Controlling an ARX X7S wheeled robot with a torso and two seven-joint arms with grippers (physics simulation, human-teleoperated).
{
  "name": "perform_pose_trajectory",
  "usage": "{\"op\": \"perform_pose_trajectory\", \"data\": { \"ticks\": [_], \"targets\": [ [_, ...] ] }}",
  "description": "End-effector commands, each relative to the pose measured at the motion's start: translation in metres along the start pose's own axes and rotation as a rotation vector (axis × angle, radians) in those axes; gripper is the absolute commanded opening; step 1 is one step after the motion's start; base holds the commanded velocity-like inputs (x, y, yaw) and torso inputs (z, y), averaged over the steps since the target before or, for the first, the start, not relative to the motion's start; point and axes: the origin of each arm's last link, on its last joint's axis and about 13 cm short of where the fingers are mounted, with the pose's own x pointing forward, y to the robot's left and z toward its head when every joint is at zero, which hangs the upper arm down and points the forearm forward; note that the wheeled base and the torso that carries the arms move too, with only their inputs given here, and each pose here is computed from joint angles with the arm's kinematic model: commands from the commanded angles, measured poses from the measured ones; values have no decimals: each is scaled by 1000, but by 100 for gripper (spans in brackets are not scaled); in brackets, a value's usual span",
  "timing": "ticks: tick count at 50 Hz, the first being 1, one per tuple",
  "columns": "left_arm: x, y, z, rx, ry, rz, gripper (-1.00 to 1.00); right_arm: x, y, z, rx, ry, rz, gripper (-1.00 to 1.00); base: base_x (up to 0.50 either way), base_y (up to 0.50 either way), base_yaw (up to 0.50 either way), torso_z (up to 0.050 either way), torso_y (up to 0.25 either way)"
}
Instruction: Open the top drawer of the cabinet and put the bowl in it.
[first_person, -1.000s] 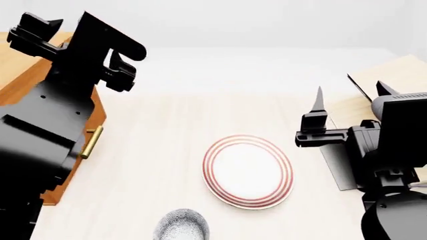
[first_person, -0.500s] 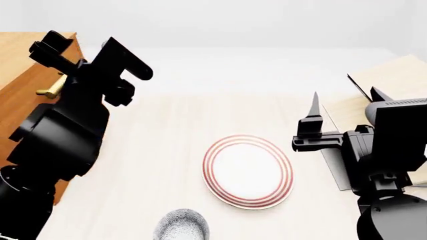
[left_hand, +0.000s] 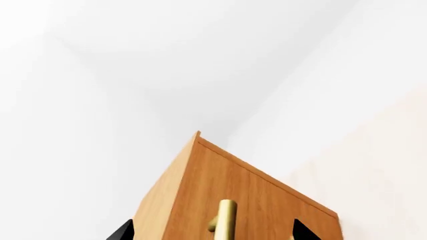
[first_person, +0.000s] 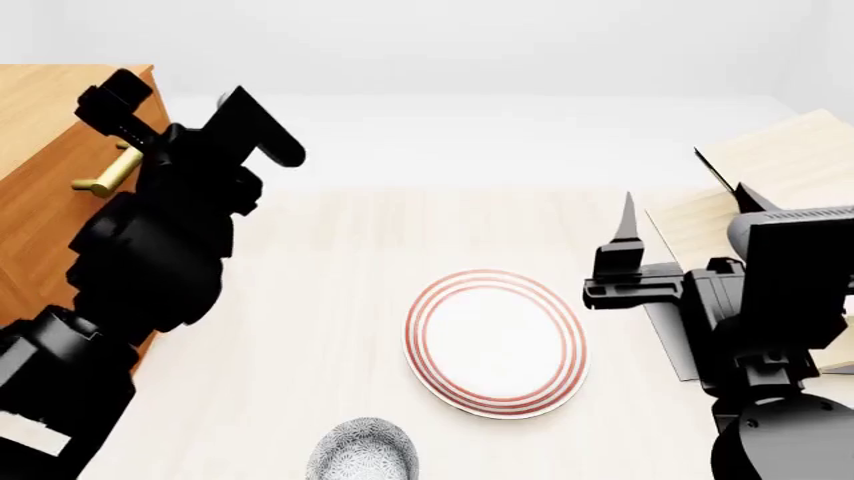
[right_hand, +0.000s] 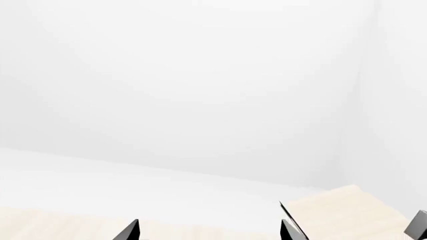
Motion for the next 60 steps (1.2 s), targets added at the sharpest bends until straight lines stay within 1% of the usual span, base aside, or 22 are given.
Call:
{"op": "perform_pose_trajectory", "data": {
  "ticks": [1, 12, 24, 44, 60],
  "targets": [
    [9, -4, -3, 35, 53, 2, 100, -1, -1, -1, 5, 2, 1, 100, 0, 0, 0, 0, 0],
    [19, -10, -11, 49, 100, 9, 100, -1, -2, -3, 9, 8, -2, 100, 0, 0, 0, 0, 0],
    [26, -10, -20, 49, 146, 24, 100, 1, -1, -7, 9, 18, 0, 100, 0, 0, 0, 0, 0],
    [37, -21, -40, 43, 219, 29, 100, 2, -1, -12, 17, 31, -4, 100, 0, 0, 0, 0, 0],
    [40, -19, -51, 37, 267, 46, 100, 3, 0, -15, 15, 39, 1, 100, 0, 0, 0, 0, 0]
  ]
}}
